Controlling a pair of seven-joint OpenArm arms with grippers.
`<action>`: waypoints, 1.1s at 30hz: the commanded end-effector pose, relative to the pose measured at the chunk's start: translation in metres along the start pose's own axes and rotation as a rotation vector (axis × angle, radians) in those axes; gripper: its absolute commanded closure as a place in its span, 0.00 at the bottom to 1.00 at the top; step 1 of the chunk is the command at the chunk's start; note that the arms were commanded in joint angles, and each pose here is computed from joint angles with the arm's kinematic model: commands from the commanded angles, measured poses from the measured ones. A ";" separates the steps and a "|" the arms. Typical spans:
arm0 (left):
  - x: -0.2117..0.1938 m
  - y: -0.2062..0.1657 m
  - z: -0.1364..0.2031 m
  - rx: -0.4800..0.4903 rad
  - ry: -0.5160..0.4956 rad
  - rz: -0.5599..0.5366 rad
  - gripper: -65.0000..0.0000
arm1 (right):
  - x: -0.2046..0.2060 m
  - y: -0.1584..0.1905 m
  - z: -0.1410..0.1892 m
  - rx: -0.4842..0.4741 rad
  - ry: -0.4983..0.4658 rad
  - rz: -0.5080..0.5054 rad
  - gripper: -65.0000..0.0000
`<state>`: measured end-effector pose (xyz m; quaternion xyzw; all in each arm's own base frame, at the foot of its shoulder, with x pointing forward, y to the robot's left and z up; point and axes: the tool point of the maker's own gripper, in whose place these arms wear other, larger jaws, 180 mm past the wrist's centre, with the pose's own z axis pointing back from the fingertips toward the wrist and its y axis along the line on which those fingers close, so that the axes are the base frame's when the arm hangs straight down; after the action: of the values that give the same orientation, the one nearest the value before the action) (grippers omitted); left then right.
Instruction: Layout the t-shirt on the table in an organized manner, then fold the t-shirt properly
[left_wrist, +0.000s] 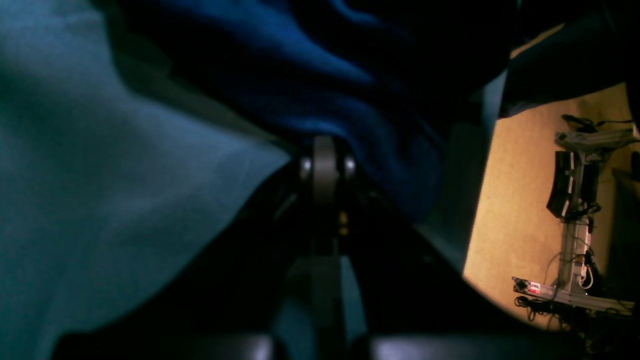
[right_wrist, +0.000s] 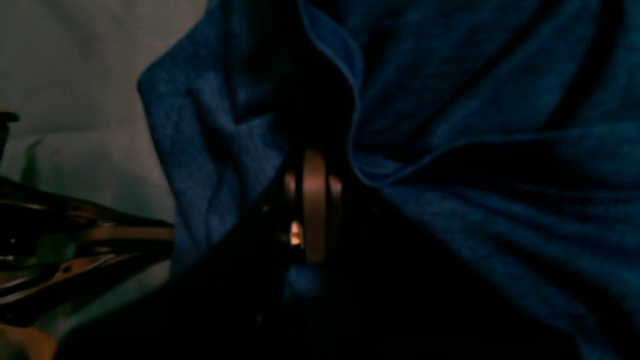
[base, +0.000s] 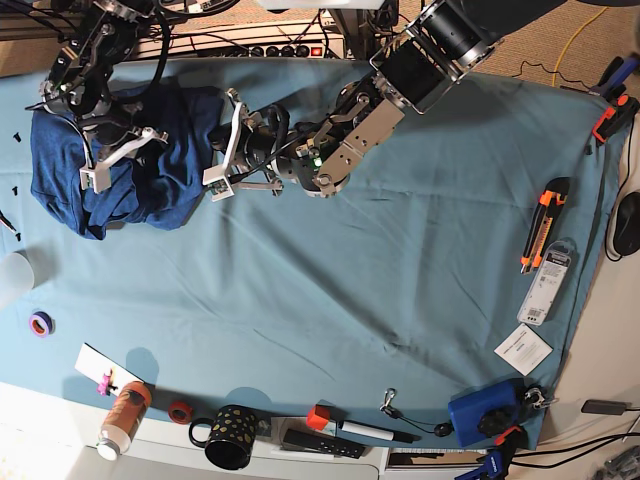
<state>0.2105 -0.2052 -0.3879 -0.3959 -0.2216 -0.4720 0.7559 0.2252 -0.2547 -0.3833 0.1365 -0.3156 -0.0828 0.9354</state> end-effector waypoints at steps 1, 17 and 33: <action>0.015 0.000 0.003 0.001 -0.029 -0.026 1.00 | 0.009 0.000 0.005 0.010 -0.030 0.006 1.00; 0.041 0.010 0.013 0.015 -0.176 -0.058 1.00 | 0.108 0.003 0.068 0.196 -0.545 -0.017 1.00; 0.074 0.190 0.219 0.562 -0.584 0.120 1.00 | 0.174 -0.061 0.155 -0.010 -0.818 0.025 1.00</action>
<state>0.4132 -0.0174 -0.3052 -0.2936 -0.4947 -0.2149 0.7892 0.2607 -0.3829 -0.2061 0.0907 -0.6372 -0.1343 0.7534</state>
